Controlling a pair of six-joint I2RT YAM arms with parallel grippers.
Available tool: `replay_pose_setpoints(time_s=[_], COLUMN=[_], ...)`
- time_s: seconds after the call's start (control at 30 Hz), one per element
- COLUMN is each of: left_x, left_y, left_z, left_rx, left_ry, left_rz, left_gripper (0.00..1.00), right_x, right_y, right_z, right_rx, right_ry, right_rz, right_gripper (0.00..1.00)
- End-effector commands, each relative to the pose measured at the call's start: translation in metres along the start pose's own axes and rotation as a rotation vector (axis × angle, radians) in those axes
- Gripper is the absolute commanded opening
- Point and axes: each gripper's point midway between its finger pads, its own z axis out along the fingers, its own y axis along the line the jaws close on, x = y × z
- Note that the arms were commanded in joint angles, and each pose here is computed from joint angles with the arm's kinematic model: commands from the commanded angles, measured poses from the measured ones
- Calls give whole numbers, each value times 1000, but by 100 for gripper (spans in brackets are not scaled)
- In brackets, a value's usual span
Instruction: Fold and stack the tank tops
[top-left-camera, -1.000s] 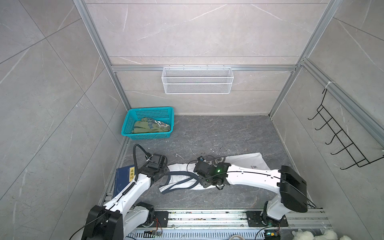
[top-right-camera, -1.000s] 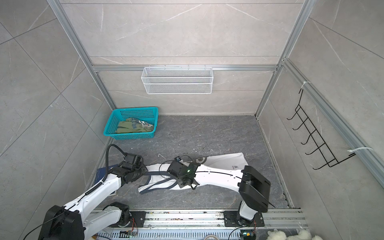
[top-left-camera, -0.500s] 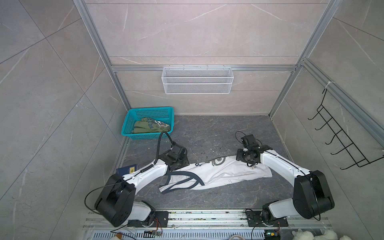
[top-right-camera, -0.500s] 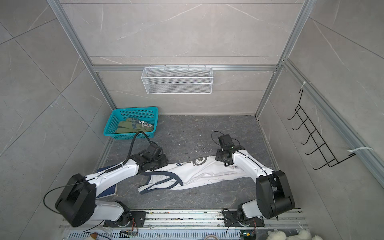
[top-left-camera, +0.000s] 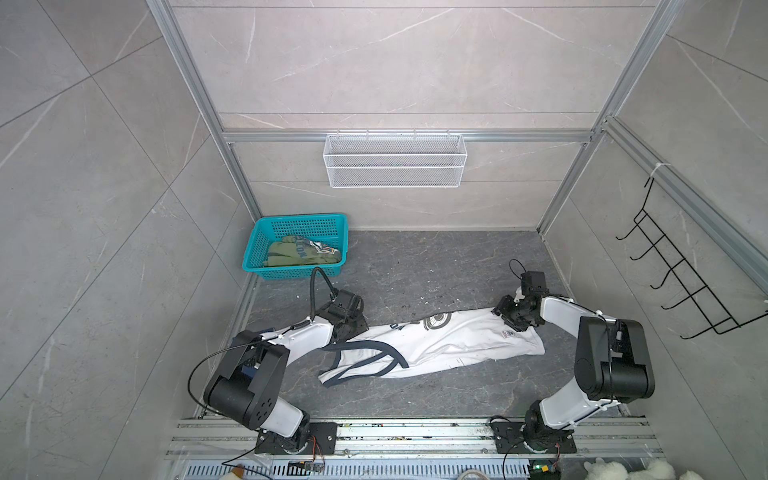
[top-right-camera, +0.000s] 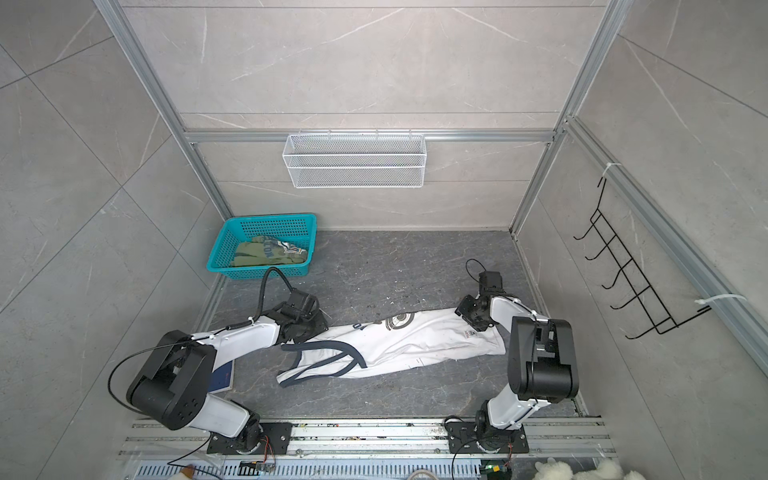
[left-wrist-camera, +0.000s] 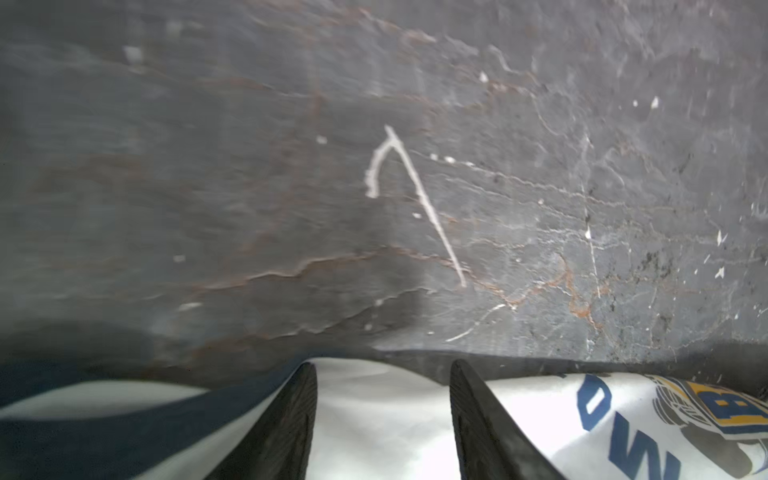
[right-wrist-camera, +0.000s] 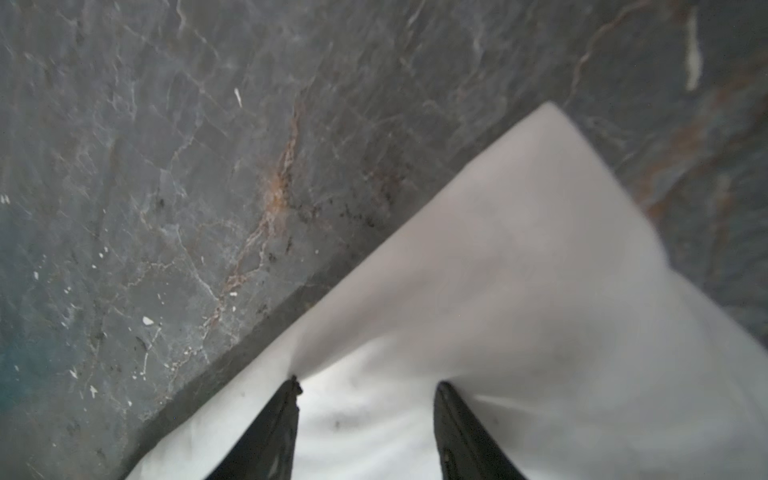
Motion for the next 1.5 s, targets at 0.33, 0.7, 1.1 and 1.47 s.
replay_pose_setpoints(time_s=[0.33, 0.7, 1.1, 1.47], left_x=[-42, 32, 72, 19], left_y=[28, -138, -102, -1], left_z=[-39, -40, 3, 10], left_rx=[-25, 253, 160, 21], left_ry=[-119, 34, 122, 48], left_rz=[-66, 255, 221, 55], left_gripper=[57, 57, 57, 58], right_x=[-2, 12, 5, -9], right_y=[-19, 90, 41, -11], right_z=[-21, -30, 26, 32], right_rx=[60, -183, -28, 83], right_ry=[-59, -8, 65, 39], right_rz=[-3, -240, -106, 16], right_gripper=[53, 54, 54, 54])
